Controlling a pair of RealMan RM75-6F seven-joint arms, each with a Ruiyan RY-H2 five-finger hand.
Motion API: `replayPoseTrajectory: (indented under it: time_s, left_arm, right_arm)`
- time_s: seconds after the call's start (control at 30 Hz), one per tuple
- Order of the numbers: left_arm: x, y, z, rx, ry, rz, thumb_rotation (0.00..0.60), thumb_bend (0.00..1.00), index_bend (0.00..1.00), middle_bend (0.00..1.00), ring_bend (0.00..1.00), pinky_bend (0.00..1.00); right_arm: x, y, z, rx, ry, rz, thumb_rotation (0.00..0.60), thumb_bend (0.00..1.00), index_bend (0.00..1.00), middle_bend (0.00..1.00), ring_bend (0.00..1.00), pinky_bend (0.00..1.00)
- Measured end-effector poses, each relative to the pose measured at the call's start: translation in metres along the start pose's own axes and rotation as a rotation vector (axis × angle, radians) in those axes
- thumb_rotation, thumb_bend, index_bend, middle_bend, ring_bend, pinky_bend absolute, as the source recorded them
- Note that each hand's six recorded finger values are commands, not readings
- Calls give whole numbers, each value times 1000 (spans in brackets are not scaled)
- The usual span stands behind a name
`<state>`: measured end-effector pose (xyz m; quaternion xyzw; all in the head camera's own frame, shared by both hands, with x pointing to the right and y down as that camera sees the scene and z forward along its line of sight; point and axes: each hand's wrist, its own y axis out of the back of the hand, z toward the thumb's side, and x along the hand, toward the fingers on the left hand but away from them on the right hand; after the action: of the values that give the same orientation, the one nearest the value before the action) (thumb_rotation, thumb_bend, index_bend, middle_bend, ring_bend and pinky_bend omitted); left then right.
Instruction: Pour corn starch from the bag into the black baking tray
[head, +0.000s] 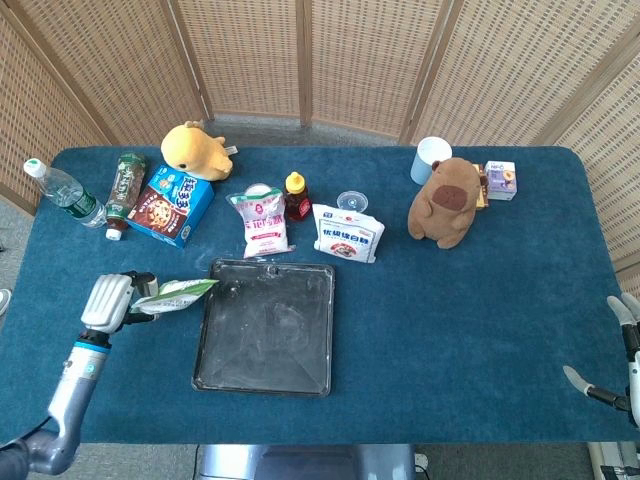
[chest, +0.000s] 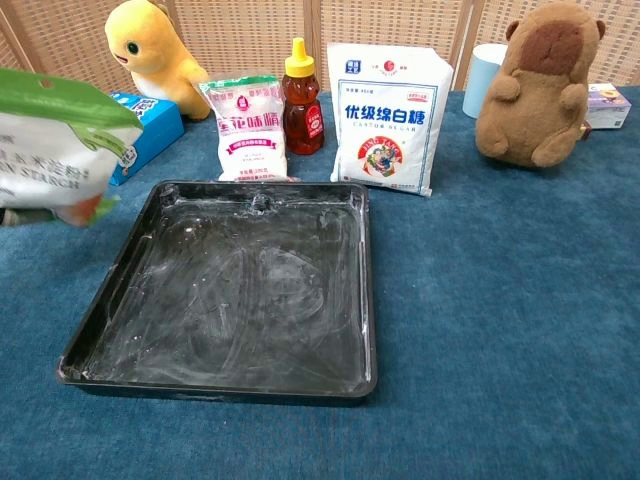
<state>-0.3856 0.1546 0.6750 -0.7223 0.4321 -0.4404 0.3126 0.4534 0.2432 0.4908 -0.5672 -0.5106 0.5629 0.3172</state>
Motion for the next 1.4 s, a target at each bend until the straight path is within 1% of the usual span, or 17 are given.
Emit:
replayPoseTrajectory:
  time_s: [0.17, 0.23, 0.33, 0.4, 0.5, 0.6, 0.73, 0.9, 1.13, 1.27, 1.4]
  left_arm:
    - [0, 26, 9, 118, -77, 12, 600, 294, 751, 704, 631, 628]
    - [2, 37, 13, 184, -114, 11, 600, 292, 750, 705, 631, 629]
    - [5, 48, 23, 272, -171, -1, 600, 291, 750, 704, 631, 653]
    - [9, 54, 29, 312, -201, -22, 600, 291, 751, 704, 631, 661]
    - [15, 57, 36, 368, -236, -47, 600, 292, 758, 704, 631, 661]
    - [21, 61, 45, 452, -279, -62, 600, 292, 762, 704, 631, 662]
    - [28, 65, 57, 584, -336, -66, 600, 286, 768, 704, 631, 679]
    - [34, 68, 73, 726, -398, -66, 600, 280, 768, 704, 631, 682]
    - [41, 68, 98, 958, -519, -32, 600, 279, 773, 704, 631, 682]
    - [44, 66, 111, 1060, -578, -6, 600, 278, 779, 704, 631, 682]
    - [46, 64, 121, 1147, -617, 19, 600, 278, 780, 704, 631, 682]
  right_arm:
    - [0, 0, 1, -1, 2, 2, 497, 26, 48, 0, 0, 0]
    - [1, 0, 1, -1, 2, 0, 500, 26, 48, 0, 0, 0]
    - [1, 1, 1, -3, 1, -2, 501, 25, 48, 0, 0, 0]
    - [1, 1, 1, -2, 1, -3, 500, 25, 48, 0, 0, 0]
    - [0, 1, 0, 3, 0, -4, 500, 26, 48, 0, 0, 0]
    - [0, 0, 0, 5, -3, -1, 503, 26, 48, 0, 0, 0]
    - [-1, -2, 0, 10, -3, 3, 499, 26, 48, 0, 0, 0]
    - [0, -3, 0, 13, 0, 5, 497, 26, 48, 0, 0, 0]
    - [-1, -3, -1, 12, -3, 4, 498, 26, 48, 0, 0, 0]
    - [-1, -3, -1, 11, -2, 2, 499, 26, 48, 0, 0, 0]
    - [-1, -2, -1, 9, -2, 1, 498, 26, 48, 0, 0, 0]
